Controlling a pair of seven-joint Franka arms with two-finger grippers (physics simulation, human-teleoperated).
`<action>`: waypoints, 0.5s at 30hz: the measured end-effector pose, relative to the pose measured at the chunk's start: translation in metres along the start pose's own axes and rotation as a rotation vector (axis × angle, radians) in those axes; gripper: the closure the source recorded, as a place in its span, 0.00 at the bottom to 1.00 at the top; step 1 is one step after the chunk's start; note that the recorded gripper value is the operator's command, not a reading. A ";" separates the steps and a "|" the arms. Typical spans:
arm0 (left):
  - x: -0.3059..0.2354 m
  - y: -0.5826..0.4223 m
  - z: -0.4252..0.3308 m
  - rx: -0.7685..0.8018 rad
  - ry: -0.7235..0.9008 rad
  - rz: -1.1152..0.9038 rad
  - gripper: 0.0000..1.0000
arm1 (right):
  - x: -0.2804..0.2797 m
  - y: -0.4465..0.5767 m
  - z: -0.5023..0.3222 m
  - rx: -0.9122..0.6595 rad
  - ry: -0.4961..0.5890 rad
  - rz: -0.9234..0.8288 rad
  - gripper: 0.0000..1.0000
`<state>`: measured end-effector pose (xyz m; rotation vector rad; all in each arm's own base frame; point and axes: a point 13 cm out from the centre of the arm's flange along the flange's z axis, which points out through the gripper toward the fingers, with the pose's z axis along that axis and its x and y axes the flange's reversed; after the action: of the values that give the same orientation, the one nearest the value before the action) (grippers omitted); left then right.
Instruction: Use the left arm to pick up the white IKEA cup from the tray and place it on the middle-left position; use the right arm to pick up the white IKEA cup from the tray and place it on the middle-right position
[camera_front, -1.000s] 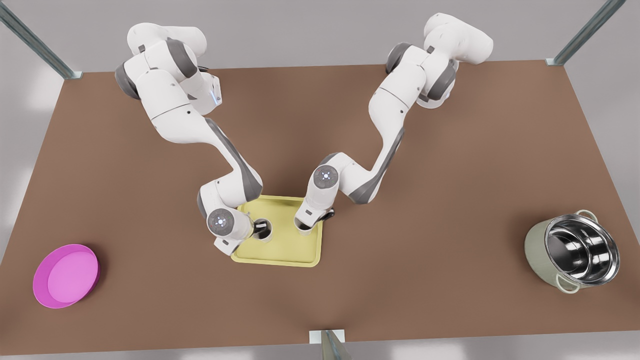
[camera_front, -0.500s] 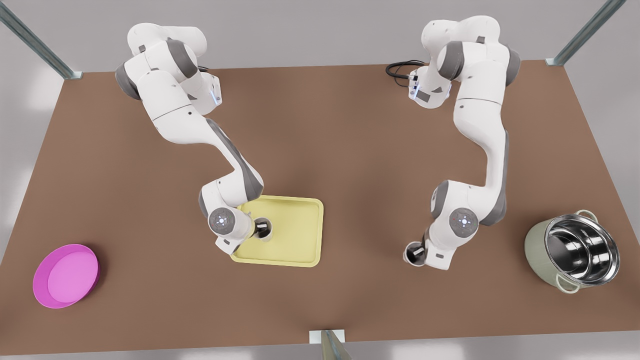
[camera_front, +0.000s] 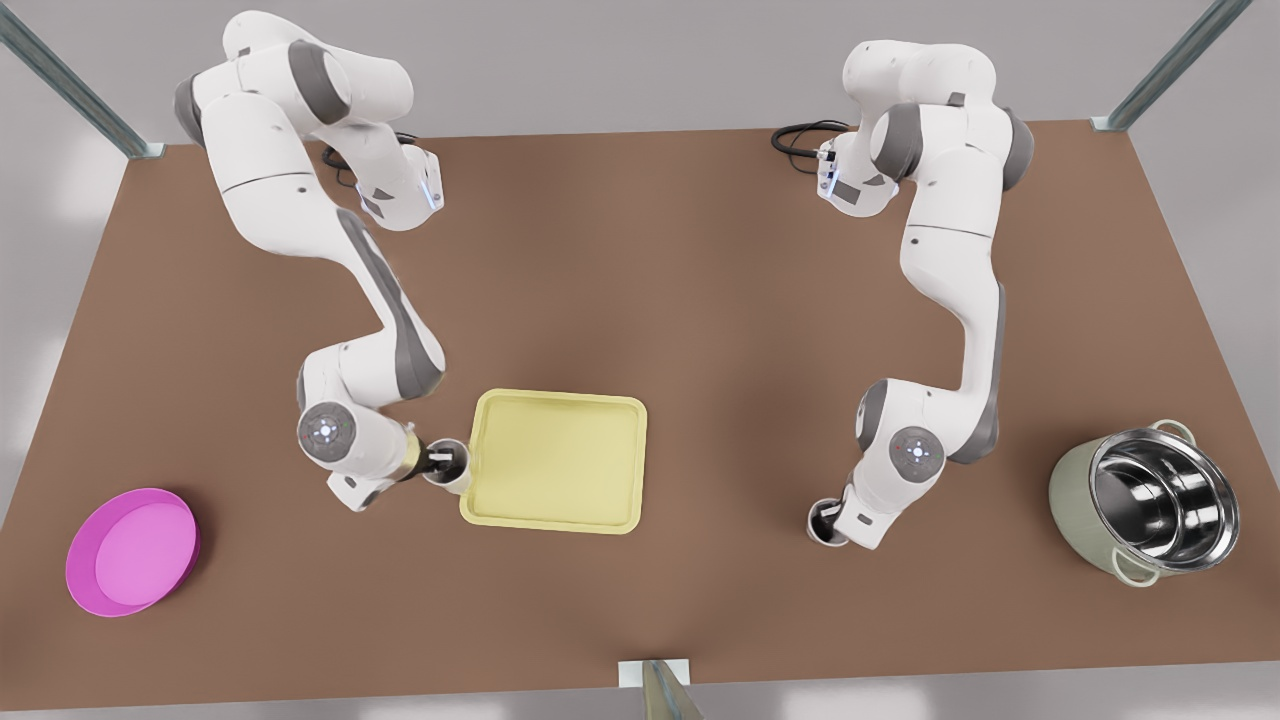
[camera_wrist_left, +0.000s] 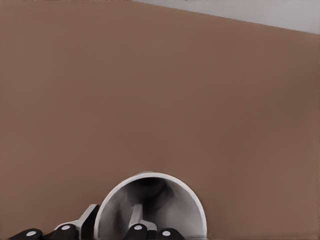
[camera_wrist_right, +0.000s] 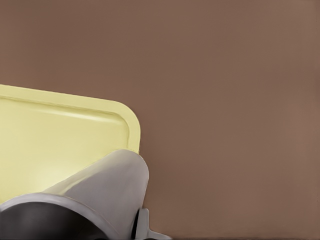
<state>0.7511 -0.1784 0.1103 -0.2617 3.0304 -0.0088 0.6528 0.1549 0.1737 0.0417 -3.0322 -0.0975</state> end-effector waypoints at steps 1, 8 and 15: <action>-0.001 -0.002 0.000 0.010 -0.003 0.015 0.00 | 0.002 -0.017 0.001 0.000 0.008 0.011 0.77; 0.005 -0.004 -0.199 -0.042 -0.039 0.173 0.00 | 0.036 -0.076 0.043 -0.021 0.087 0.018 0.71; 0.056 0.125 -0.342 0.004 0.073 0.067 0.00 | 0.034 -0.074 0.049 -0.041 0.072 -0.038 0.26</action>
<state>0.6408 -0.0653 0.4432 -0.1631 3.1100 -0.0195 0.6157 0.0829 0.1236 0.0978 -2.9567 -0.1573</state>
